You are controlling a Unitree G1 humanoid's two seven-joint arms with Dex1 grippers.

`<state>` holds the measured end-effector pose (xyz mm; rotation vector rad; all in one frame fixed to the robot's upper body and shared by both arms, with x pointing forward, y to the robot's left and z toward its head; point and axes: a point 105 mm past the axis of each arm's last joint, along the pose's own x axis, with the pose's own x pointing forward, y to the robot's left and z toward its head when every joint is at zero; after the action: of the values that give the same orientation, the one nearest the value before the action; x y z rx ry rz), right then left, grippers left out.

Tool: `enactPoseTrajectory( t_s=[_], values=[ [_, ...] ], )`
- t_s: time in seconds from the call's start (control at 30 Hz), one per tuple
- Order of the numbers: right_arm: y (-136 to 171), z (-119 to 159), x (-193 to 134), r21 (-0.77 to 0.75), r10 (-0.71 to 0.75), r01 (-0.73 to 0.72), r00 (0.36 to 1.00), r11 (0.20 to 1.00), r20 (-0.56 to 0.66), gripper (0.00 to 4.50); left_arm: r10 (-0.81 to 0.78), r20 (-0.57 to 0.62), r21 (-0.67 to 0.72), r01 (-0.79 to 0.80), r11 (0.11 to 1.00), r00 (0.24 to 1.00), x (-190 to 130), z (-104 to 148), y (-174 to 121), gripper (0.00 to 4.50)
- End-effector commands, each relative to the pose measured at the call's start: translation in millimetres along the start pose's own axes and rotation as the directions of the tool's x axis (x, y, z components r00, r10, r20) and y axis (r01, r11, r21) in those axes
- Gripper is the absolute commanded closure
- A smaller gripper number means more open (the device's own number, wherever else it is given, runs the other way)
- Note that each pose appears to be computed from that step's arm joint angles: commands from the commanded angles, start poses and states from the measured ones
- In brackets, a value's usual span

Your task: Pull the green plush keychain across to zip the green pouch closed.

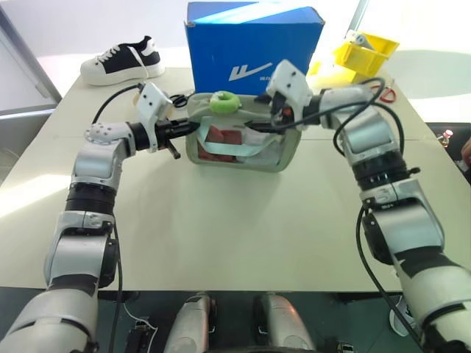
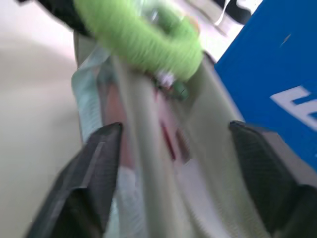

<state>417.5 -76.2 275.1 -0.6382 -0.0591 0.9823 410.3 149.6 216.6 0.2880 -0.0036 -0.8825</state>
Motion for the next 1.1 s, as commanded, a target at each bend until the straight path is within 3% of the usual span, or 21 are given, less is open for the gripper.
enactPoseTrajectory(
  t_s=[0.03,0.23,0.53,0.63,0.8,1.03,1.1],
  values=[
    [-6.3,41.7,-4.6,-0.067,0.009,0.000,0.991,0.998,0.134,1.00,-0.007,0.039,0.049,0.006,0.999,0.999,-1.8,17.5,-0.6,4.50],
    [29.4,55.6,10.8,-0.126,0.175,-0.154,0.970,0.980,0.170,1.00,-0.011,0.036,0.053,0.009,0.999,0.999,-2.2,18.9,-0.7,4.50],
    [20.6,46.8,39.8,-0.103,0.070,-0.056,0.988,0.993,0.139,1.00,-0.010,0.039,0.056,0.008,0.998,0.999,-0.9,20.4,-1.6,4.50],
    [20.4,38.5,40.4,-0.101,0.075,-0.064,0.991,0.993,0.113,1.81,-0.011,0.038,0.060,0.008,0.998,0.999,-1.7,20.2,-1.3,4.50],
    [13.4,33.1,35.2,-0.074,0.046,-0.039,0.993,0.997,0.105,4.45,-0.018,0.036,0.058,0.016,0.998,0.999,-1.9,19.0,-2.3,4.50],
    [-28.4,20.7,-4.4,-0.003,-0.188,0.189,0.979,0.982,0.083,4.45,-0.026,0.040,0.058,0.024,0.998,0.999,-1.2,19.5,-3.9,4.50],
    [-44.8,8.5,-31.1,0.038,-0.299,0.297,0.953,0.954,0.051,4.45,-0.029,0.037,0.057,0.027,0.998,0.999,-1.3,18.6,-4.2,4.50]
  ],
)
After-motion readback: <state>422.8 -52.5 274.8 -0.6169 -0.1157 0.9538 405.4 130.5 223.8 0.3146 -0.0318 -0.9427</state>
